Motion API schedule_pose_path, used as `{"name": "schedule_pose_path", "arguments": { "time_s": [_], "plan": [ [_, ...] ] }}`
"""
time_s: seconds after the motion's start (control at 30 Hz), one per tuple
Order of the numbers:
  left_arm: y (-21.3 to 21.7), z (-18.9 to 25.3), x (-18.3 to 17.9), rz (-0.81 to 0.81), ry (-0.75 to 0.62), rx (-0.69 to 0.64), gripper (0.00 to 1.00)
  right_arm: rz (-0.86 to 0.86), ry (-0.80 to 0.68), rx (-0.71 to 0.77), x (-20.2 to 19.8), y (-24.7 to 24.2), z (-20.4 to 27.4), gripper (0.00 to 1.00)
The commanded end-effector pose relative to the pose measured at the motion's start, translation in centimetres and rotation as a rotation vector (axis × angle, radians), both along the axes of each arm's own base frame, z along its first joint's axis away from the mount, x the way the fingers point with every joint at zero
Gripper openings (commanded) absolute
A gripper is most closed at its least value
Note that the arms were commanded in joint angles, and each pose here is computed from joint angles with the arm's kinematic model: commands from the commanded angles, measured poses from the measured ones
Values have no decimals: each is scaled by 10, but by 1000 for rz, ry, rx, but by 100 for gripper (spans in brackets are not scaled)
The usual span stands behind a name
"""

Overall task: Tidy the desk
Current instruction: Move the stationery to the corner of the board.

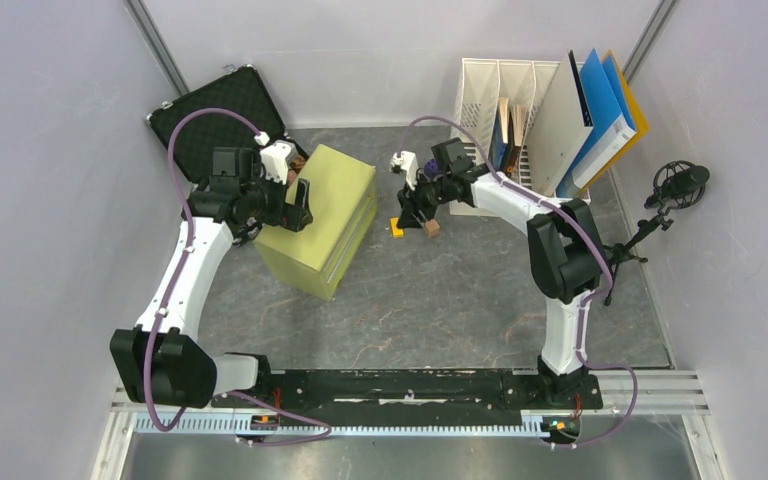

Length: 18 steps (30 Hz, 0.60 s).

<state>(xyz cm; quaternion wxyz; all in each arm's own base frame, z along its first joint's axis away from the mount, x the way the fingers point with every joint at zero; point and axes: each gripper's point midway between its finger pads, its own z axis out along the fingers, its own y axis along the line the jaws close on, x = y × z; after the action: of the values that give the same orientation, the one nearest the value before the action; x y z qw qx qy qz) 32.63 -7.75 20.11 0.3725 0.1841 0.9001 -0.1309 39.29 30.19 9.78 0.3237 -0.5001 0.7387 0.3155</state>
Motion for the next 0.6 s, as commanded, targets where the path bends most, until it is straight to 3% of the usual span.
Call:
{"name": "schedule_pose_path", "arguments": {
  "time_s": [0.0, 0.37, 0.57],
  "plan": [
    [-21, -1, -6, -60, 38, -71, 100, 104, 161, 116, -35, 22, -8, 56],
    [-19, -2, -6, -49, 37, -63, 100, 124, 220, 93, -41, 51, -46, 58],
    [-19, -2, -6, -50, 33, -62, 100, 62, 173, -12, -22, 43, -71, 57]
  ]
}}
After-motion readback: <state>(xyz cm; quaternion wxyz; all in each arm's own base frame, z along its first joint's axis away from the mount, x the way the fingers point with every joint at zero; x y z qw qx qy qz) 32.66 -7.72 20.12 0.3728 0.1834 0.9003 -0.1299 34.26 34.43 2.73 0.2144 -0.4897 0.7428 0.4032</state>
